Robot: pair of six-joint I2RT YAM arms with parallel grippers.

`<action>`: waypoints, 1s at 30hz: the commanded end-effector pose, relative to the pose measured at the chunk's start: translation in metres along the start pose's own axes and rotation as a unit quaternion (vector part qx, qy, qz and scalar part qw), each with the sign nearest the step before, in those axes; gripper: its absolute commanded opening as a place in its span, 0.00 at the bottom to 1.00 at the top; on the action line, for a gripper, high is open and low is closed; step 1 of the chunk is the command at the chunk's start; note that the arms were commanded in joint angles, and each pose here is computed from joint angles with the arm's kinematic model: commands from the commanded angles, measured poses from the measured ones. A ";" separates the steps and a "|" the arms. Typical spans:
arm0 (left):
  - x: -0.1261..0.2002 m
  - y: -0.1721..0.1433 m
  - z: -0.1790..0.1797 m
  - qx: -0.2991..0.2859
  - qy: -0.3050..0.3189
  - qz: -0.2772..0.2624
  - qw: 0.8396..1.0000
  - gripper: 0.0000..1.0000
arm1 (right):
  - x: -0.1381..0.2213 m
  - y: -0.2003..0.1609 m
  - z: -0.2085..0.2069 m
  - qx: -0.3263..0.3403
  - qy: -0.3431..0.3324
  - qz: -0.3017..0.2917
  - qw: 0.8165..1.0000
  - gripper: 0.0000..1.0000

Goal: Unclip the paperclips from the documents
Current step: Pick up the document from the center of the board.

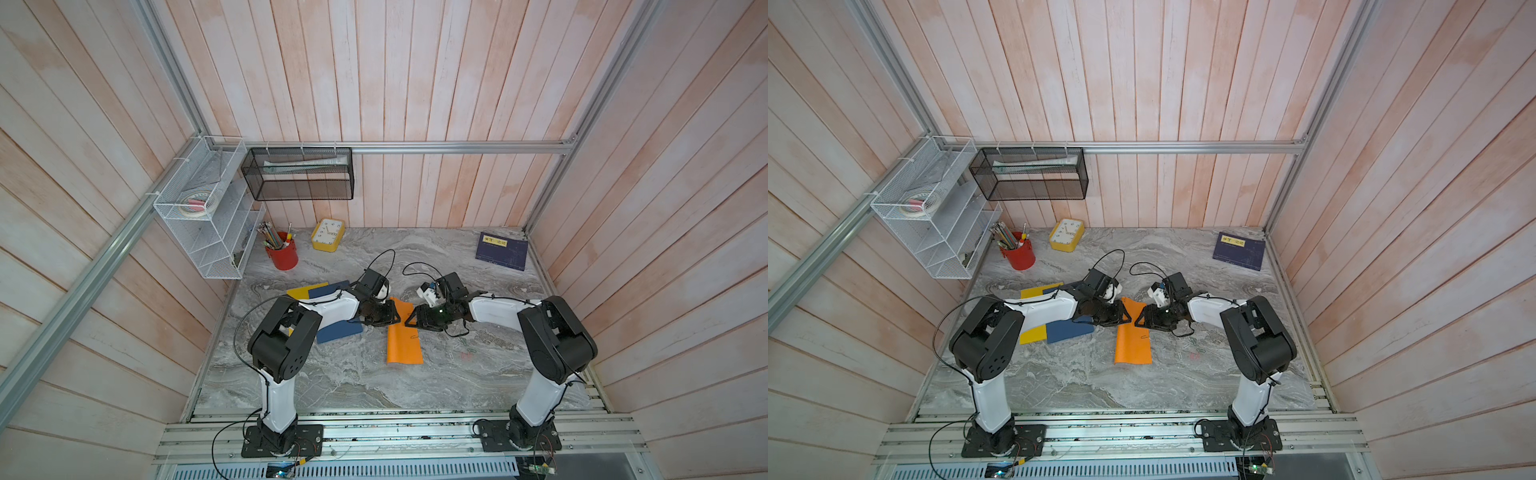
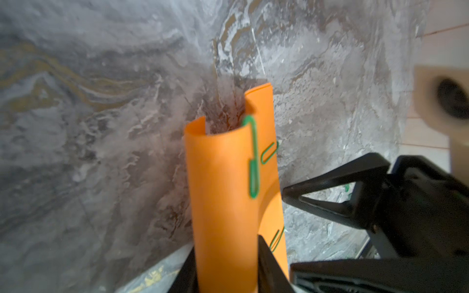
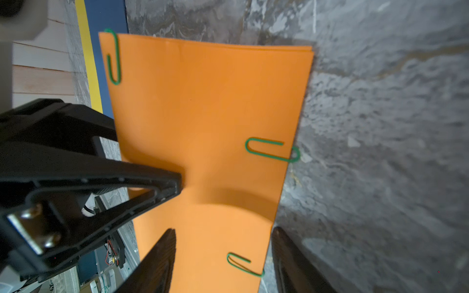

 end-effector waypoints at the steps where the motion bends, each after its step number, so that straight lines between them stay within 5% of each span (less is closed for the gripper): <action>1: 0.014 0.005 -0.013 -0.020 -0.020 -0.021 0.999 0.31 | 0.009 -0.008 -0.009 -0.020 -0.007 0.001 1.000 0.62; 15: 0.054 0.021 -0.044 -0.055 -0.086 -0.058 0.993 0.24 | 0.077 0.013 -0.008 0.010 0.066 -0.105 0.992 0.63; 30: 0.099 0.022 -0.088 -0.097 -0.171 -0.075 0.978 0.21 | 0.098 0.027 0.032 0.112 0.171 -0.158 0.966 0.63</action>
Point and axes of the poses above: each gripper's point midway between its finger pads, its own x axis back along the fingers, its own z axis along the line the jaws close on, y = z × x, the point moved 4 cm from there along x, back along the fingers, and after that the axes turned 1 degree about x, right-handed, at the moved point
